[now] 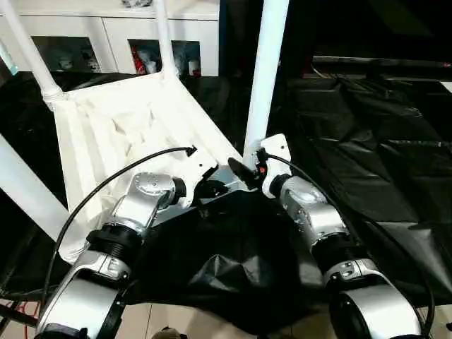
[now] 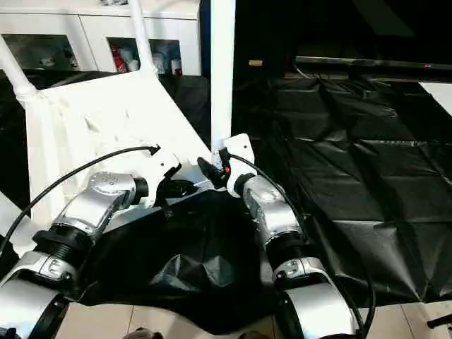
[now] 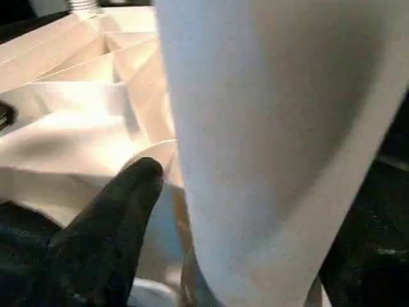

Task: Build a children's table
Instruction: Rotate leg to tighten

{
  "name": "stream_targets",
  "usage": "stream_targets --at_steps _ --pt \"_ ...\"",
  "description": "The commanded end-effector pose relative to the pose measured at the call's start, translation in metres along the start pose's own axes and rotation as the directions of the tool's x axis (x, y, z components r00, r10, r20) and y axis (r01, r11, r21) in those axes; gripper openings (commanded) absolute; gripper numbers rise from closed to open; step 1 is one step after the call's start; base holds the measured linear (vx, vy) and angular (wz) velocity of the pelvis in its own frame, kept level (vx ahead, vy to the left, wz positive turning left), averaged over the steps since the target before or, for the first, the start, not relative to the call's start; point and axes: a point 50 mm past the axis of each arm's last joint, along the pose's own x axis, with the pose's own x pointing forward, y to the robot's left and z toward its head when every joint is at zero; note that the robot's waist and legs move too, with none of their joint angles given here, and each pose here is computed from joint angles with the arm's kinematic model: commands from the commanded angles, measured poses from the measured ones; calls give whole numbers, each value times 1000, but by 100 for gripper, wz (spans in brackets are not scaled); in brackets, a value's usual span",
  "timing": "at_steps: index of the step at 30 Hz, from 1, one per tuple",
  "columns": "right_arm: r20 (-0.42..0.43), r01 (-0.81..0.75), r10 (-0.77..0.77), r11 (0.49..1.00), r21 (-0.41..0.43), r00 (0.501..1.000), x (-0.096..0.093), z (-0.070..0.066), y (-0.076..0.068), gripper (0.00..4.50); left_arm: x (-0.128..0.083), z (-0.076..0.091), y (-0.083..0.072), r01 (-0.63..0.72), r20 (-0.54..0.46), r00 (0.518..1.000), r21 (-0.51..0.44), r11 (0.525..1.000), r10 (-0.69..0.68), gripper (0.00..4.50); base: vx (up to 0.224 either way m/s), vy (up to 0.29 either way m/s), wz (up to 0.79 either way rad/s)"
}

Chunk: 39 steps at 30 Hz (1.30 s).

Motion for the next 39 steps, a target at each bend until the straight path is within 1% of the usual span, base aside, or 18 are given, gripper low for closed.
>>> stream_targets --at_steps 1,6,7,10,14,15,17,19,22,23,24,26,28,30,33,35,38,39 --pt "-47 -220 219 975 -27 975 3 -6 23 351 -2 25 -3 40 133 990 80 996 -51 0 0 0 0" --pt "-83 -366 360 927 -80 929 -16 -3 10 351 -13 16 -11 169 112 977 125 978 -183 0 0 0 0" --pt "-103 -413 403 906 -95 909 -23 -3 6 351 -18 12 -14 217 96 968 144 966 -232 0 0 0 0" --pt "-135 -470 455 875 -116 880 -32 -3 1 351 -24 7 -16 273 73 955 162 948 -288 0 0 0 0" --pt "-197 -559 531 817 -139 825 -45 -5 -3 351 -34 -2 -19 346 19 935 177 921 -355 0 0 0 0" --pt "-206 -569 538 810 -142 817 -46 -6 -3 335 -36 -3 -19 356 15 931 175 918 -364 0 0 0 0" --pt "-213 -576 543 804 -146 812 -48 -6 -4 335 -37 -4 -19 366 9 928 175 914 -373 0 0 0 0" --pt "-218 -590 557 796 -136 801 -51 -4 -6 307 -40 -6 -20 383 -3 921 174 907 -389 0 0 0 0" --pt "-219 -604 571 787 -125 791 -55 -2 -9 296 -42 -8 -20 394 -6 917 171 903 -399 0 0 0 0" --pt "-219 -604 572 787 -125 790 -55 -2 -9 282 -42 -8 -20 394 -6 917 171 903 -399 0 0 0 0" --pt "-219 -612 580 782 -121 785 -56 -2 -9 258 -43 -8 -20 398 -7 915 170 902 -403 0 0 0 0" --pt "-218 -619 588 777 -116 779 -57 -3 -8 254 -42 -8 -21 401 -6 914 169 900 -406 0 0 0 0" --pt "-216 -623 593 774 -112 776 -57 -3 -7 237 -42 -7 -21 402 -5 913 169 900 -407 0 0 0 0" --pt "-211 -638 612 765 -83 762 -57 -8 -2 221 -42 -7 -21 392 11 917 158 906 -398 0 0 0 0" --pt "-199 -641 620 765 -63 759 -56 -10 2 210 -39 -6 -20 360 24 930 144 922 -367 0 0 0 0" --pt "-176 -612 597 790 -39 782 -52 -14 7 208 -32 -1 -14 272 53 959 121 955 -280 0 0 0 0" --pt "-170 -570 558 821 -28 812 -47 -16 9 207 -28 3 -10 221 67 971 106 970 -228 0 0 0 0" --pt "-152 -470 462 883 -14 873 -37 -20 11 206 -20 10 -7 155 77 984 89 984 -162 0 0 0 0"
